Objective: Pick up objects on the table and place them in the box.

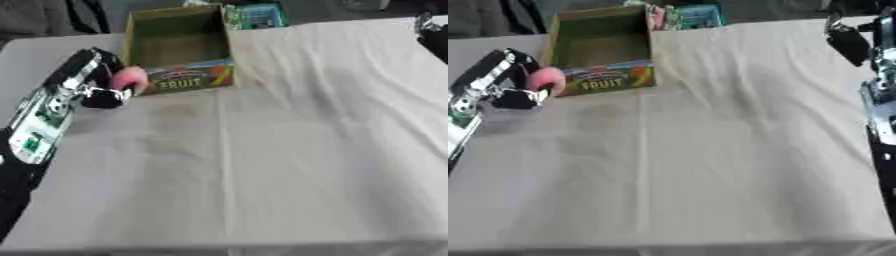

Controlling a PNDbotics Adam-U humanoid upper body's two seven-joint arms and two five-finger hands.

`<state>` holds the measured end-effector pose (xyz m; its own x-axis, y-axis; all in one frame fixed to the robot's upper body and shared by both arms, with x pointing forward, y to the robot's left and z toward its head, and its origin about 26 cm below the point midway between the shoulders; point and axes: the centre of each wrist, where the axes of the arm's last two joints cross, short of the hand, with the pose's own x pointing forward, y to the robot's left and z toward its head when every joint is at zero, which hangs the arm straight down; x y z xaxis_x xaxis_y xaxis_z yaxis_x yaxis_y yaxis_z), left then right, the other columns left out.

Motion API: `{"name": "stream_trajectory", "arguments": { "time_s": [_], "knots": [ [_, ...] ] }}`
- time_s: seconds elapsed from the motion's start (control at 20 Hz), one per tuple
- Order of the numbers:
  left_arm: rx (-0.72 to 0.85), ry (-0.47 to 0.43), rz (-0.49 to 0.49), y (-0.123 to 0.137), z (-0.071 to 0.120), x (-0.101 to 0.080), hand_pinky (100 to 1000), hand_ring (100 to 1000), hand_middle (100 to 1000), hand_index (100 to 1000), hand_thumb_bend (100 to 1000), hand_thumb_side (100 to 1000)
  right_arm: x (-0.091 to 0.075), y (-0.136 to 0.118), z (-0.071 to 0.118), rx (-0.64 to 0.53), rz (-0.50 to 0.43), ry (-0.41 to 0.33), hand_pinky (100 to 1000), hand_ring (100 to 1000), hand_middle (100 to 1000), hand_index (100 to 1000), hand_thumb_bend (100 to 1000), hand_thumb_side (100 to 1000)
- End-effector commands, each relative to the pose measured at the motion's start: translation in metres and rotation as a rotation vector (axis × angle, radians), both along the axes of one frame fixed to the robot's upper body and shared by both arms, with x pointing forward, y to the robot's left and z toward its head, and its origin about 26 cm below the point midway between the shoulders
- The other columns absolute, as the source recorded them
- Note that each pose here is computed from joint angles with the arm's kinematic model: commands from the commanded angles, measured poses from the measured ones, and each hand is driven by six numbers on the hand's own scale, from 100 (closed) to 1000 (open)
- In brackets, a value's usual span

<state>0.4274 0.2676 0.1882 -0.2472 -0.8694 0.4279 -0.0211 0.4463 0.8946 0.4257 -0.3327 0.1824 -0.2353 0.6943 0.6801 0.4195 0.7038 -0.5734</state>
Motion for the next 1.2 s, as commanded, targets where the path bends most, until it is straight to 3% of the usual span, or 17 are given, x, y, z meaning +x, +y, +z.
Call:
{"name": "stream_trajectory", "arguments": {
  "time_s": [0.05, 0.3, 0.7, 0.85, 0.9, 1.0, 1.05, 1.1, 1.15, 1.2],
  "knots": [
    [-0.01, -0.082, 0.062, 0.009, 0.028, 0.008, 480, 405, 432, 531, 215, 100, 0.002, 0.002, 0.014, -0.021, 0.013, -0.03, 734, 881, 715, 893, 100, 473],
    [-0.025, -0.097, 0.166, 0.016, 0.03, 0.03, 480, 411, 438, 535, 218, 100, 0.006, 0.012, 0.017, -0.043, 0.056, -0.026, 734, 880, 716, 893, 100, 467],
    [-0.07, -0.11, 0.344, 0.035, 0.001, 0.055, 498, 446, 477, 570, 223, 100, 0.011, 0.042, 0.034, -0.091, 0.186, -0.06, 738, 879, 718, 892, 100, 454],
    [-0.079, -0.132, 0.407, 0.039, -0.01, 0.059, 515, 499, 534, 631, 292, 100, 0.011, 0.051, 0.038, -0.112, 0.23, -0.063, 740, 879, 719, 893, 100, 452],
    [-0.079, -0.137, 0.422, 0.039, -0.013, 0.06, 532, 526, 561, 665, 350, 100, 0.011, 0.053, 0.039, -0.117, 0.24, -0.063, 740, 879, 719, 893, 100, 452],
    [-0.062, -0.129, 0.432, 0.038, -0.019, 0.061, 578, 590, 623, 718, 512, 202, 0.01, 0.054, 0.04, -0.125, 0.251, -0.063, 741, 879, 719, 893, 100, 451],
    [-0.051, -0.122, 0.43, 0.038, -0.022, 0.062, 636, 669, 698, 771, 633, 284, 0.01, 0.054, 0.04, -0.126, 0.254, -0.063, 740, 878, 719, 893, 100, 451],
    [-0.034, -0.111, 0.423, 0.038, -0.023, 0.062, 648, 690, 722, 784, 676, 313, 0.01, 0.054, 0.04, -0.125, 0.254, -0.062, 740, 878, 719, 893, 100, 451],
    [-0.022, -0.108, 0.417, 0.038, -0.023, 0.062, 681, 739, 778, 821, 835, 402, 0.01, 0.054, 0.04, -0.125, 0.254, -0.062, 740, 878, 719, 893, 100, 451],
    [-0.011, -0.113, 0.413, 0.038, -0.022, 0.062, 688, 749, 791, 827, 863, 419, 0.01, 0.054, 0.04, -0.125, 0.255, -0.062, 740, 878, 719, 893, 100, 451]
  ]
}}
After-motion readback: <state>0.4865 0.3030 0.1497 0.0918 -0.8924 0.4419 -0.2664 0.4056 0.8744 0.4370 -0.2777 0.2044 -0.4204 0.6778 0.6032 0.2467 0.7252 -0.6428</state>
